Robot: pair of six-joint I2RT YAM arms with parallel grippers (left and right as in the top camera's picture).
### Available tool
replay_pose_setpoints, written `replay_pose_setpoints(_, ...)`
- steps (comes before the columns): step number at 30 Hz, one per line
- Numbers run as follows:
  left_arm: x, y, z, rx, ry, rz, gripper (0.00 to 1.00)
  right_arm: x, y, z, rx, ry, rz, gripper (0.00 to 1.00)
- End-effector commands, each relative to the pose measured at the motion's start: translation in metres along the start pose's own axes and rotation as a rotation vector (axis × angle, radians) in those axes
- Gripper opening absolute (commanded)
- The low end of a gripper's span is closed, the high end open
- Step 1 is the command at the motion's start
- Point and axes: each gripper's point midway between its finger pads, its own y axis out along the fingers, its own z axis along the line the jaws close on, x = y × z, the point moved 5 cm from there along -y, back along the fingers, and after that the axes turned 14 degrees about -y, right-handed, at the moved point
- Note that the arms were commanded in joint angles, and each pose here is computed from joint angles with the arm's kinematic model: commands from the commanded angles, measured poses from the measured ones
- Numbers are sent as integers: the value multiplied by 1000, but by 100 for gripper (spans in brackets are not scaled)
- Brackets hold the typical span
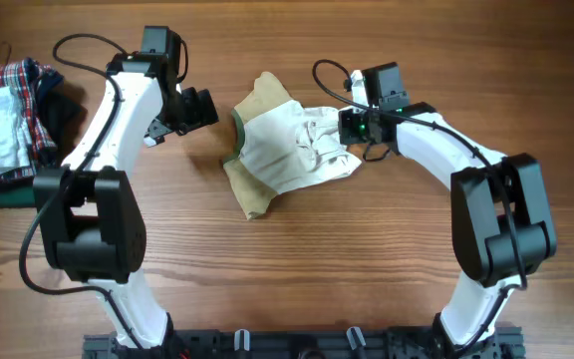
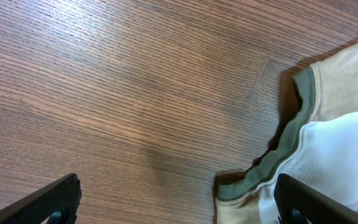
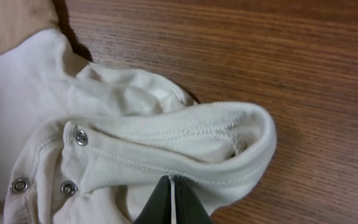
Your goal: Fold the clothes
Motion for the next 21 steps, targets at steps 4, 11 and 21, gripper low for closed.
replay_pose_setpoints(4, 1, -8, -4, -22, 17, -14, 100, 14, 18, -9, -60, -15, -77, 4)
replay_pose_setpoints(11, 1, -8, -5, -25, 17, -17, 100, 61, -2, -10, -83, -70, -258, 20)
replay_pose_setpoints(21, 1, -8, -5, -25, 17, -17, 100, -2, -94, 3, -116, 125, 153, 42)
